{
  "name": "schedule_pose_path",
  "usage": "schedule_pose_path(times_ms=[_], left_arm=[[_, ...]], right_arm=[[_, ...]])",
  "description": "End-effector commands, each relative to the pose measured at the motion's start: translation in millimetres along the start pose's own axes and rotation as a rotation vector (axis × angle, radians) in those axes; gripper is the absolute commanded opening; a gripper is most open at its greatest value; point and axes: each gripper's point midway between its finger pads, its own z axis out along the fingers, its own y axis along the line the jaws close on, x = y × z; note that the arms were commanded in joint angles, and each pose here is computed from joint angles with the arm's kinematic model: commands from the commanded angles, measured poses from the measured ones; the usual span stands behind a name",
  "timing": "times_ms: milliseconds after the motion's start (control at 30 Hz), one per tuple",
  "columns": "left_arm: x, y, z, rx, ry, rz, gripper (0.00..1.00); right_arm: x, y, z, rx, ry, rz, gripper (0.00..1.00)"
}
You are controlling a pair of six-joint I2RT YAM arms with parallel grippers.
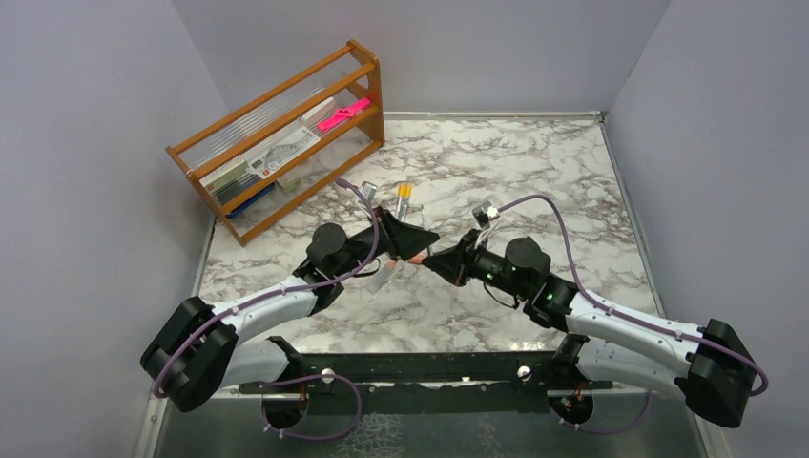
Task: Insert the pens into the pen caps
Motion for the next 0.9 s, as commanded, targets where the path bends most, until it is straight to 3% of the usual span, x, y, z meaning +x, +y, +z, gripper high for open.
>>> schedule_pose_path(times_ms=[0, 233, 333, 433, 467, 667, 733, 867], left_arm=[[-5, -12, -6, 0.035, -0.05, 0.005, 0.47], [0, -18, -3, 0.054, -0.037, 0.029, 0.41], [-1, -18, -3, 0.054, -0.043, 0.038, 0.26], [-5, -20, -4, 0.057, -0.058, 0.059, 0.0], [-5, -19, -5, 0.05, -0.067, 0.066, 0.0], [-17, 27, -18, -0.118, -0.089, 0.2, 0.0], [-25, 51, -28, -0.209, -0.088, 0.201, 0.0], [-37, 90, -53, -0.34, -0.105, 0.128, 0.0]], right_arm=[[-33, 24, 5, -0.072, -0.093, -0.009, 0.01], [-34, 31, 9, -0.112, -0.089, -0.003, 0.01], [-31, 32, 10, -0.12, -0.081, -0.001, 0.01], [-27, 31, 10, -0.12, -0.071, 0.006, 0.01], [-25, 30, 9, -0.116, -0.066, 0.007, 0.01], [-10, 4, 13, -0.004, -0.002, -0.063, 0.46], [4, -16, 17, 0.088, 0.081, -0.1, 0.51], [33, -52, 24, 0.227, 0.22, -0.177, 0.52]])
